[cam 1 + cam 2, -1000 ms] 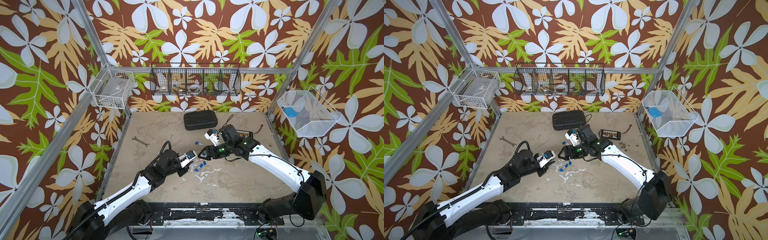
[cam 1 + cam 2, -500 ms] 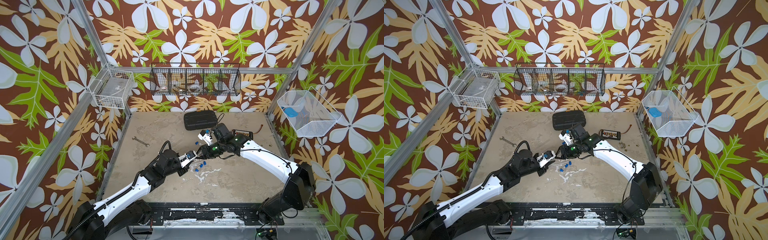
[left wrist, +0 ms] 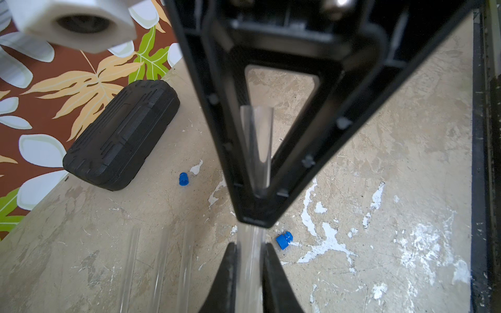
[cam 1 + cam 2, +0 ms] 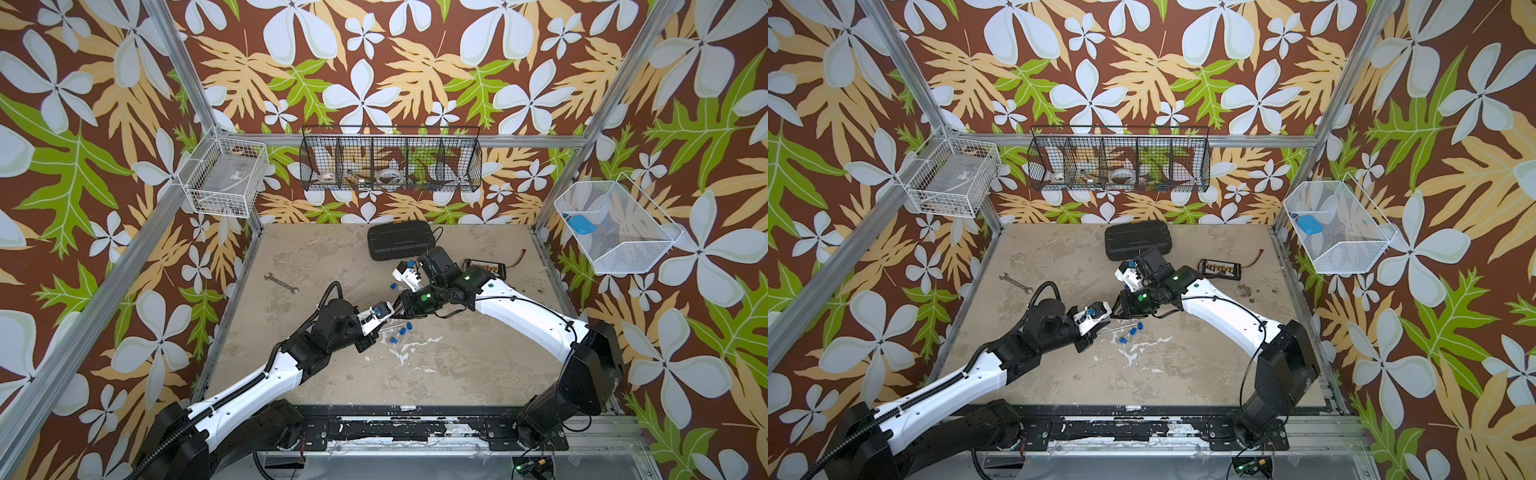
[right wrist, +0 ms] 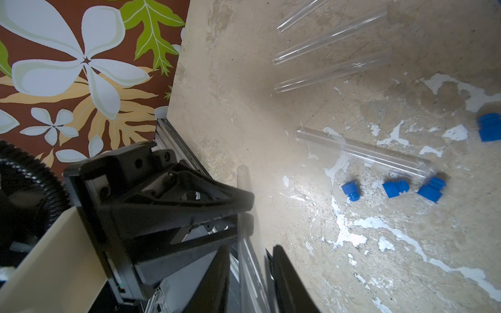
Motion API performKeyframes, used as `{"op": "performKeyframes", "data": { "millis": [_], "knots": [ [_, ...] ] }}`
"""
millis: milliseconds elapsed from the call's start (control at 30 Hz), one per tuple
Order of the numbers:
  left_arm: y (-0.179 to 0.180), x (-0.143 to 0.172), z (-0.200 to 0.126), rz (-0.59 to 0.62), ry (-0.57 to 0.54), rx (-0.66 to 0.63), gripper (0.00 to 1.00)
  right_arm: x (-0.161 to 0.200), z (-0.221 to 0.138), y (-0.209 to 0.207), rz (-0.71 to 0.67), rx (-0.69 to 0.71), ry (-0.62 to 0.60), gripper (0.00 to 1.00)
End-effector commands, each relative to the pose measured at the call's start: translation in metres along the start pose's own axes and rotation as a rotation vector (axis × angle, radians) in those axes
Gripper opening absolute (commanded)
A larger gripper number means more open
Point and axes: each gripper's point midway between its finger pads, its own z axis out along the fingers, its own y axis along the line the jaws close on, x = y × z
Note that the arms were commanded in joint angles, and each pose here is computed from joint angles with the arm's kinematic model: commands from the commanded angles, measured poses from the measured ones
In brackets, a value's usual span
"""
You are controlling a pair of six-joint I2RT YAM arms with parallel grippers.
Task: Insert stoppers into test tubes
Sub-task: Pick up the test tube at the center of the board.
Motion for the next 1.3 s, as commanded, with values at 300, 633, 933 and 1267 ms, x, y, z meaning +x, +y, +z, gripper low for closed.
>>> {"op": "performKeyframes", "data": {
  "millis": [300, 633, 933, 1267],
  "knots": [
    [0.0, -0.008, -0.003, 0.03, -0.034, 0.001, 0.0, 0.0, 0.001, 0.0, 0.003, 0.007, 0.006, 0.24],
    [0.003, -0.002, -0.003, 0.036, -0.021, -0.027, 0.1, 0.002, -0.001, 0.01, -0.006, -0.045, 0.016, 0.16],
    [0.003, 0.003, -0.005, 0.044, -0.027, -0.045, 0.33, 0.004, -0.006, 0.023, -0.021, -0.097, 0.029, 0.15],
    [0.003, 0.0, -0.007, 0.045, -0.047, -0.047, 0.31, 0.007, -0.004, 0.026, -0.019, -0.125, 0.046, 0.15]
  ]
}}
